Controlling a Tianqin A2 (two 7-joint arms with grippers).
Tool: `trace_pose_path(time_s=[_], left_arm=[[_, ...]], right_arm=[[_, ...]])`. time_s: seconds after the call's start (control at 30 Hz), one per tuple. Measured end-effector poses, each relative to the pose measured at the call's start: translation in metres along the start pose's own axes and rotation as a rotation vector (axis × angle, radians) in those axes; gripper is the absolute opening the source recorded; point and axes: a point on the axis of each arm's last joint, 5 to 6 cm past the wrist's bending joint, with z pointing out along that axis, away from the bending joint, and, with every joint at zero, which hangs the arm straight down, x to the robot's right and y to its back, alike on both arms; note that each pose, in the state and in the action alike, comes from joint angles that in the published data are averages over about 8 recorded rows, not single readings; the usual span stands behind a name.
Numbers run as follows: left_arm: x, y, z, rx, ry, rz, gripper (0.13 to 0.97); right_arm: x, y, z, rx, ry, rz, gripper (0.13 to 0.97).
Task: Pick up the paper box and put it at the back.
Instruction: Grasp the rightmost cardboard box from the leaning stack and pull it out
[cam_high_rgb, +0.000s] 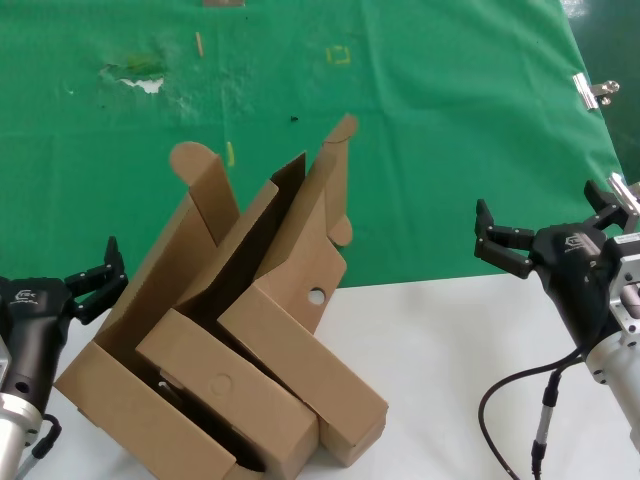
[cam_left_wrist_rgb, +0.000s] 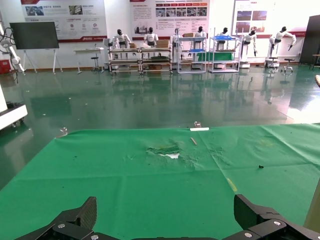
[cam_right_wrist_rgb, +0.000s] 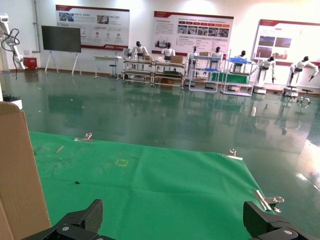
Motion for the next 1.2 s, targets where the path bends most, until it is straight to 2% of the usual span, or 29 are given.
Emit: trace_pose_path(time_s=[0.9, 1.2], left_arm=[[0.0000, 0.0000, 0.0000, 0.000, 0.000, 0.000, 0.966], [0.0000, 0.0000, 0.0000, 0.000, 0.000, 0.000, 0.958]], right_arm=[[0.0000, -0.0001, -0.0001, 0.000, 0.000, -0.001, 0.966], [0.0069, -0.0090, -0.0092, 0.021, -0.025, -0.103, 0.966]])
